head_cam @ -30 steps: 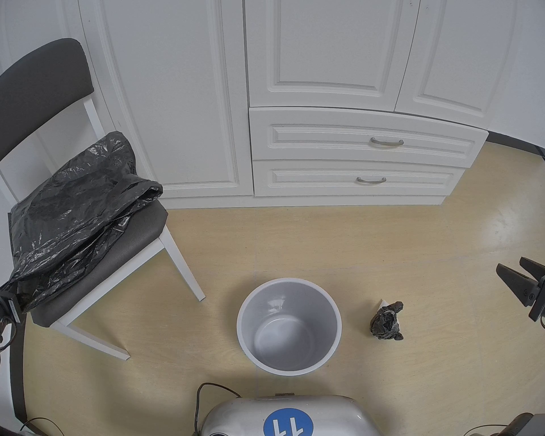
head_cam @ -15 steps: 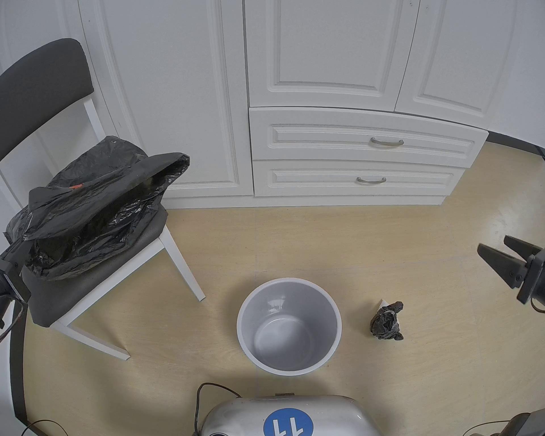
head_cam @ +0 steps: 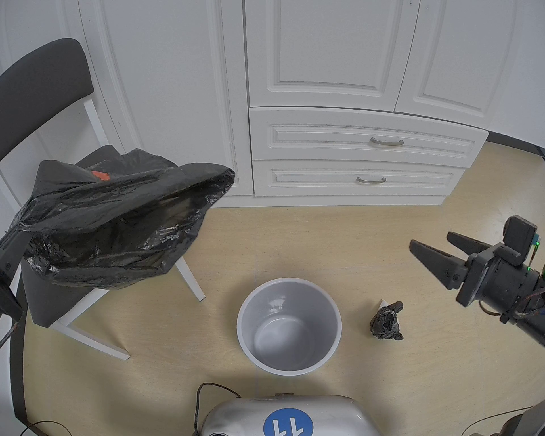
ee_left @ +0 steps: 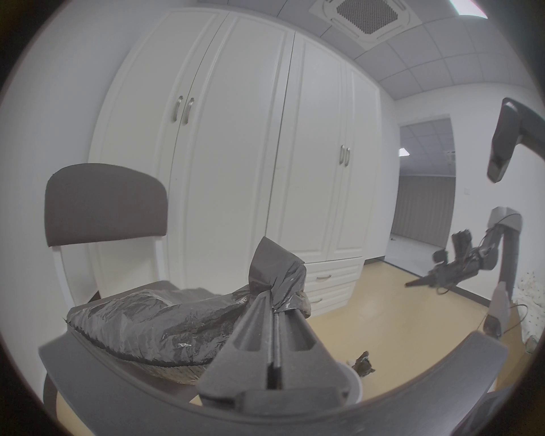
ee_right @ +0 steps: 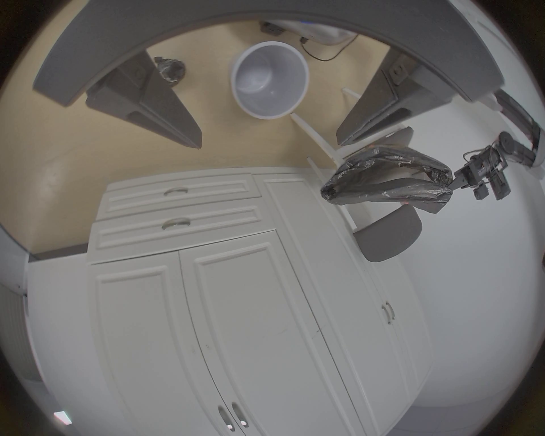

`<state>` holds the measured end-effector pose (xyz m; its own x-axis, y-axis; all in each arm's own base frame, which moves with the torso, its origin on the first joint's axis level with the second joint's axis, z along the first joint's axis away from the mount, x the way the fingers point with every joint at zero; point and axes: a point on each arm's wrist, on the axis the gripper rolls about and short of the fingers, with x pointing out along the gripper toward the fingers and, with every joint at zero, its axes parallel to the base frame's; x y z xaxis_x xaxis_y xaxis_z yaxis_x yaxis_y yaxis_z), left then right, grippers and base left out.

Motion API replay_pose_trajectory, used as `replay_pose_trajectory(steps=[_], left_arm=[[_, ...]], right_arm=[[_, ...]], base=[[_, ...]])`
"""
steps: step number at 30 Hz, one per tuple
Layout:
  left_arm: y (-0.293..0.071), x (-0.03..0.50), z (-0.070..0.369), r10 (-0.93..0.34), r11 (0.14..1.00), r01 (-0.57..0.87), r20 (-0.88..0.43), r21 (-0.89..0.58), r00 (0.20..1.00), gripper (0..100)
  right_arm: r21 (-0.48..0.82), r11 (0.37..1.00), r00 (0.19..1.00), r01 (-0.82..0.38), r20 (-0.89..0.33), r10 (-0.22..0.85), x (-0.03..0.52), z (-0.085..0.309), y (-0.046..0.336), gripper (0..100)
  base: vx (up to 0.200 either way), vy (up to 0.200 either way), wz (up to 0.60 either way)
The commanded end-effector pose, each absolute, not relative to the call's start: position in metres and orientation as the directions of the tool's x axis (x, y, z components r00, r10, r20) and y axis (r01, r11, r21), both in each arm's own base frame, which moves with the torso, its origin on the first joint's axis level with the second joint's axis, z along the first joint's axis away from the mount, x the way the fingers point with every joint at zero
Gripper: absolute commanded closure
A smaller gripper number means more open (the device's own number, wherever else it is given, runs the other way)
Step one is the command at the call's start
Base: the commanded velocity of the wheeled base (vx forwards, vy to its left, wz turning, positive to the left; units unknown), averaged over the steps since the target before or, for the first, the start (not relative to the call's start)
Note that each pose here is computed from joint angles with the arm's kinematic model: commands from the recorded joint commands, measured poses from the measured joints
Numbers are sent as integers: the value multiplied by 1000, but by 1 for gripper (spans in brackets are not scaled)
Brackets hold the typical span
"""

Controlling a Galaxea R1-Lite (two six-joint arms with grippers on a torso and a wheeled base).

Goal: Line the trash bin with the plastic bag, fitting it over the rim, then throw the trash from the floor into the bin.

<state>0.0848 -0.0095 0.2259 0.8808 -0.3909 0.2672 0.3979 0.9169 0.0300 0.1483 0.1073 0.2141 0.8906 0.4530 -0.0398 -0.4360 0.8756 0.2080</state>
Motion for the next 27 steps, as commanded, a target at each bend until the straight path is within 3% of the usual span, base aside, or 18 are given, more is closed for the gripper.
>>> replay_pose_trajectory(steps=[1, 12, 27], left_arm=[[-14, 67, 236, -455, 883, 468, 343, 50, 822, 100], [-26, 64, 239, -590, 768, 640, 350, -35, 728, 100], [-27, 63, 236, -602, 756, 653, 342, -47, 721, 100]], right_arm=[[244, 857, 863, -454, -120, 491, 162, 191, 140, 0], [330, 813, 850, -480, -53, 523, 181, 157, 198, 0], [341, 791, 802, -508, -149, 579, 184, 125, 236, 0]], base=[[0, 0, 0], [0, 0, 0], [0, 0, 0]])
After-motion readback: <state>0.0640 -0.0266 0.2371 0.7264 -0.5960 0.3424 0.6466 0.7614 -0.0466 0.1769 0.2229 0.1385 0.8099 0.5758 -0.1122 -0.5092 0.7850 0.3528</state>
